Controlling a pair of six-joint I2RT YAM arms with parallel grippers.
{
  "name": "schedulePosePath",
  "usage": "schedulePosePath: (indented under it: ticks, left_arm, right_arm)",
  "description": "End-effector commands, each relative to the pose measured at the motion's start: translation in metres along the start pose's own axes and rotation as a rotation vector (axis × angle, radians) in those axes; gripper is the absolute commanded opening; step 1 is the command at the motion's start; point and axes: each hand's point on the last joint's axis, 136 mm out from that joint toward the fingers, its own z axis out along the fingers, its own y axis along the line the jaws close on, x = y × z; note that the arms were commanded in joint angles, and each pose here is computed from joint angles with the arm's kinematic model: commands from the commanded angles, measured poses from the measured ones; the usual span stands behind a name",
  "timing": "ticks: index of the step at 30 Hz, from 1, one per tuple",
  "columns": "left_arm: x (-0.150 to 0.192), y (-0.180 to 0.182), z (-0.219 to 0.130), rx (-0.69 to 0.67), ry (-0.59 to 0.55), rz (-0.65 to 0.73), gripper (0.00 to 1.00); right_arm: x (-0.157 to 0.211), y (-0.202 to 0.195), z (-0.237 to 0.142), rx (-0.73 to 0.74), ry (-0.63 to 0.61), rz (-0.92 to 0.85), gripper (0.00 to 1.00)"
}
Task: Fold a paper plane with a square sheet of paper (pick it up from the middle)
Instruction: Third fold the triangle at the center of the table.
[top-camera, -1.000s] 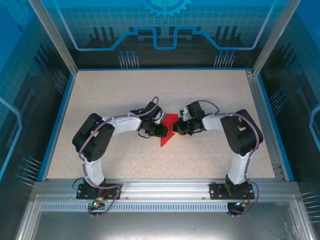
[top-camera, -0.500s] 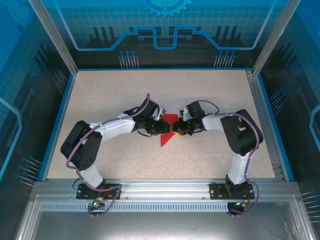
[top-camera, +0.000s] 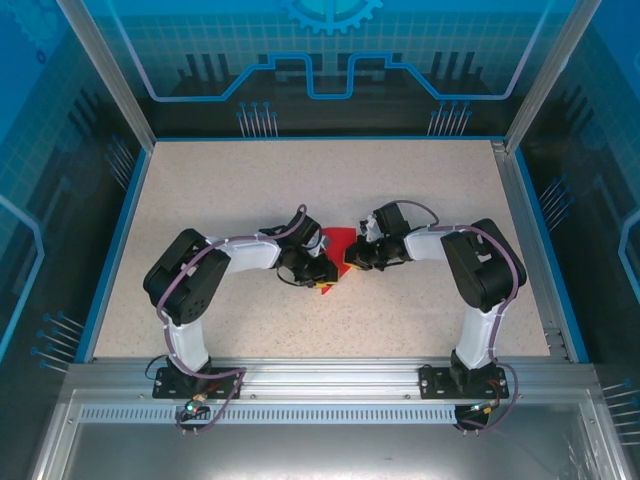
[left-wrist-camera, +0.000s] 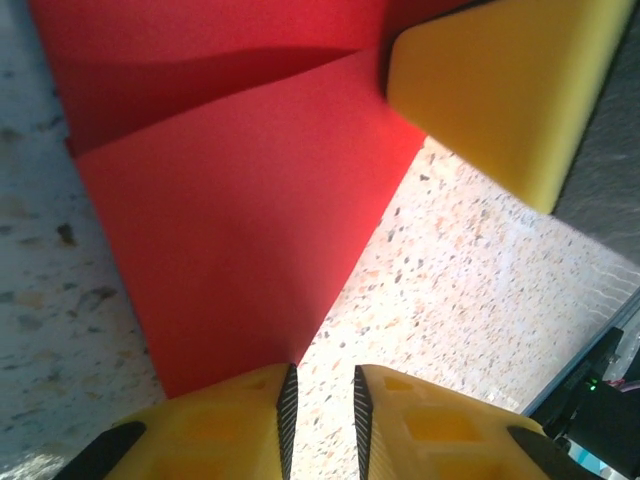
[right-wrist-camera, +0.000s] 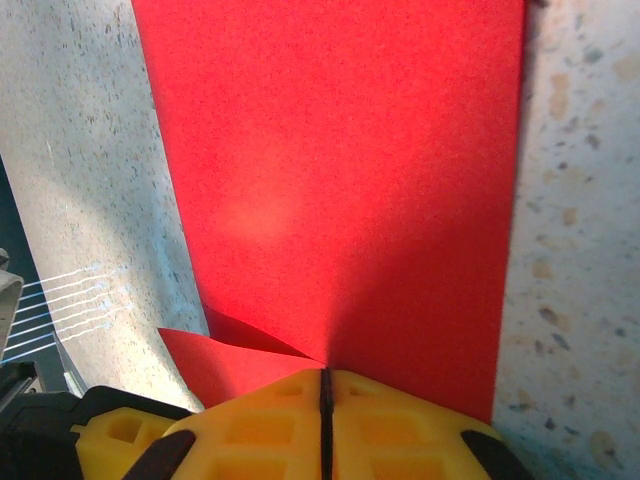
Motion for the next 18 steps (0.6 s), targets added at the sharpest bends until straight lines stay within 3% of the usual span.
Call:
schedulePosePath:
  ticks: [1,10,18]
  left_arm:
    - [0.022,0.026,0.005,-0.076,0.067,-0.012,0.25]
    - [0.037,0.046,0.008,-0.124,0.099,-0.024,0.22]
    - [0.039,0.043,0.007,-0.104,0.096,-0.011,0.21]
  right_arm:
    - [0.009,-0.023,0.002,0.095,0.022,0.032,0.10]
    - [0.001,-0.003,-0.005,0.051,0.012,0.008,0.11]
    - [-0.005,0.051,-0.029,-0.090,-0.016,-0.079,0.10]
